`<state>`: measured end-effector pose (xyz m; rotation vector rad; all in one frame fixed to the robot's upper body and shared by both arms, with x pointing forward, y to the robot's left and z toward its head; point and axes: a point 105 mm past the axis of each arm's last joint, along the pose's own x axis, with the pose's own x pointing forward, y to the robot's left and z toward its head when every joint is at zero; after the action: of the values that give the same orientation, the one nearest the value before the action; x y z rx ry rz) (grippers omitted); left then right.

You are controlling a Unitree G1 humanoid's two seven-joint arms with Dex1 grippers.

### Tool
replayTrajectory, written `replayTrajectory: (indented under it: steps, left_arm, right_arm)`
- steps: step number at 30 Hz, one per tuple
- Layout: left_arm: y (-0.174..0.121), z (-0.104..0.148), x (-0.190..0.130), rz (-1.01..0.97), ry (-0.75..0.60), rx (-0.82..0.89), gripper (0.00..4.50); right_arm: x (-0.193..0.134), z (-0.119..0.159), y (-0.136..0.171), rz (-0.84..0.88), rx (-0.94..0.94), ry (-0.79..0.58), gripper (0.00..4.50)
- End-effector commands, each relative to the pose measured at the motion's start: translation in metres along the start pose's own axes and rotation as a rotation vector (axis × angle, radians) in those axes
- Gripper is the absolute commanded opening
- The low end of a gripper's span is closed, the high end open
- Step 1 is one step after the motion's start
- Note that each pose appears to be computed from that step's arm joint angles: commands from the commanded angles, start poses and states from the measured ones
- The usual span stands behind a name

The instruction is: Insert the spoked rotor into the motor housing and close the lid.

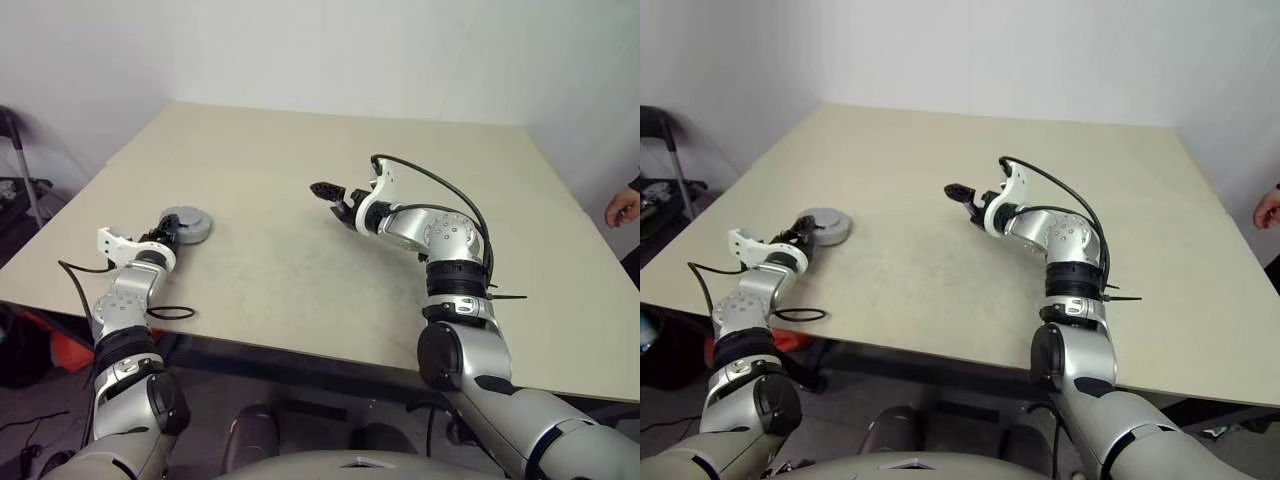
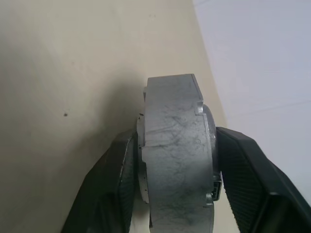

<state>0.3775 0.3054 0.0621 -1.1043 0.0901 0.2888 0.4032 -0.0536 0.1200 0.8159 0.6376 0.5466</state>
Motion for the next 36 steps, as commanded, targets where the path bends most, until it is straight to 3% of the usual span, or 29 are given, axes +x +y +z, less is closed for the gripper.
replayTrajectory:
  steps: [1, 4, 9, 12, 16, 19, 22, 27, 30, 36]
  left_arm:
    - [0.001, 0.043, -0.003, 0.027, -0.141, 0.062, 3.65]
    - [0.006, 0.055, -0.004, 0.061, -0.169, 0.115, 4.45]
    - [-0.017, 0.084, -0.012, -0.005, -0.302, 0.294, 4.45]
    - [-0.058, 0.080, -0.016, -0.168, -0.325, 0.450, 4.45]
    - [-0.116, 0.040, -0.025, -0.458, -0.182, 0.624, 4.45]
    - [-0.144, -0.022, -0.034, -0.656, -0.022, 0.924, 4.45]
    - [-0.142, -0.072, -0.045, -0.792, 0.133, 1.105, 4.45]
    - [-0.123, -0.138, -0.073, -0.992, 0.406, 1.208, 4.45]
    - [-0.113, -0.159, -0.084, -1.049, 0.493, 1.238, 4.45]
    - [-0.115, -0.162, -0.087, -1.071, 0.498, 1.229, 4.45]
  right_arm:
    - [0.000, 0.013, 0.007, 0.016, -0.038, -0.026, 4.50]
    - [0.001, 0.013, 0.008, 0.027, -0.051, -0.020, 4.50]
    - [-0.001, 0.024, 0.024, 0.070, -0.273, -0.120, 4.50]
    - [-0.008, 0.035, 0.031, 0.065, -0.510, -0.218, 4.50]
    - [-0.026, 0.044, 0.034, 0.139, -0.744, -0.242, 4.50]
    - [-0.042, 0.049, 0.013, 0.102, -0.903, -0.188, 4.50]
    - [-0.051, 0.038, -0.013, 0.060, -1.062, -0.083, 4.50]
    - [-0.079, 0.027, -0.040, 0.061, -1.183, 0.033, 4.50]
    - [-0.091, 0.017, -0.045, 0.093, -1.197, 0.069, 4.50]
    - [-0.099, 0.013, -0.047, 0.067, -1.195, 0.047, 4.50]
